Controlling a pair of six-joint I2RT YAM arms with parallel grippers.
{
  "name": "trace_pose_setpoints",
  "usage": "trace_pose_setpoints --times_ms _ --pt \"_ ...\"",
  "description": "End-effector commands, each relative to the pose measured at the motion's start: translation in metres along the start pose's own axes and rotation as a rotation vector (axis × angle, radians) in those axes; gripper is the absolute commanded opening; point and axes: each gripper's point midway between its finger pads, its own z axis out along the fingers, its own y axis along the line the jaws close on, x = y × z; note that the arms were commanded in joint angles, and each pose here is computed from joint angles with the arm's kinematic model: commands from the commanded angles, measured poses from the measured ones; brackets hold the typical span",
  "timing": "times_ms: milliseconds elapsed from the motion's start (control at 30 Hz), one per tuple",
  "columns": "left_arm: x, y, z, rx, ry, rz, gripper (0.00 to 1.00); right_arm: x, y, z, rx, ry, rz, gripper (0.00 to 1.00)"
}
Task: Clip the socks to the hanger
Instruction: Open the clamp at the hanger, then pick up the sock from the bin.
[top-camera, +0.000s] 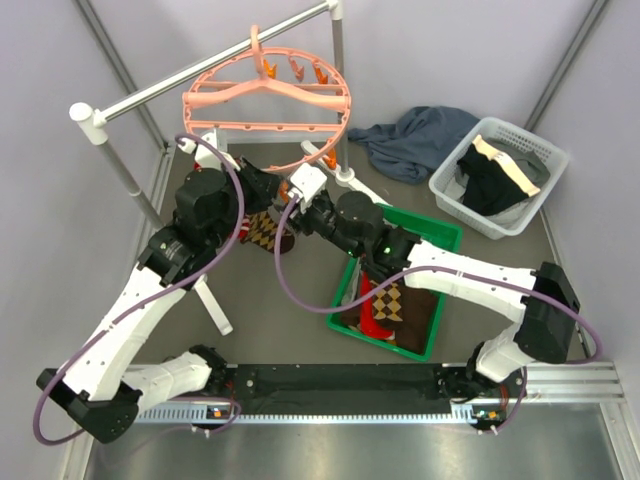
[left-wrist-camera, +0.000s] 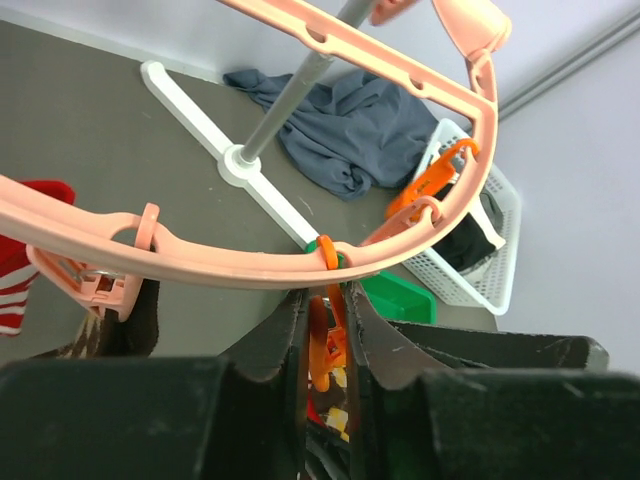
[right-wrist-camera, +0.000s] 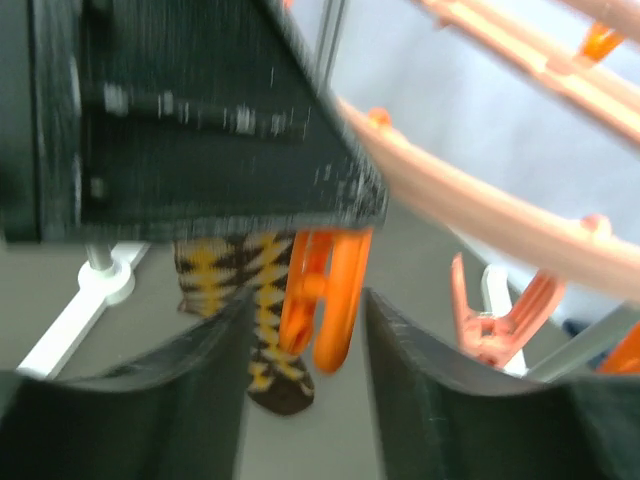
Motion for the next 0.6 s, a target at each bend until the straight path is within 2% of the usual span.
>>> trace_pose_setpoints --times_ms 0,133,167,233,267,333,367,467,567 --pt "-0.009 -0.002 0.006 0.013 -0.056 0.032 0.14 -0.004 -0.004 -0.017 0.042 0.007 0.052 0.54" --pt "-0.008 0.003 0.008 -0.001 -0.059 0.067 0.14 0.015 -0.017 -0.039 0.092 0.092 0.106 0.63" --pt "-0.007 0.004 0.009 -0.003 -0.058 0.075 0.14 0.034 -0.021 -0.047 0.117 0.158 0.133 0.66" --pt "-0.007 0.004 0.01 0.002 -0.063 0.093 0.14 0.041 -0.036 -0.064 0.161 0.197 0.167 0.69" --pt "-0.007 0.004 0.01 0.005 -0.065 0.097 0.14 0.061 -0.039 -0.076 0.189 0.275 0.222 0.71" --pt "-0.008 0.004 0.01 0.008 -0.073 0.113 0.14 0.076 -0.057 -0.095 0.247 0.338 0.286 0.72" --pt "-0.009 0.004 0.01 0.011 -0.075 0.117 0.13 0.096 -0.057 -0.109 0.268 0.424 0.338 0.73" --pt "-0.009 0.003 0.01 0.023 -0.08 0.138 0.13 0.132 -0.076 -0.145 0.38 0.553 0.447 0.73" --pt "-0.008 0.001 0.01 0.038 -0.083 0.154 0.13 0.16 -0.092 -0.174 0.471 0.622 0.556 0.72"
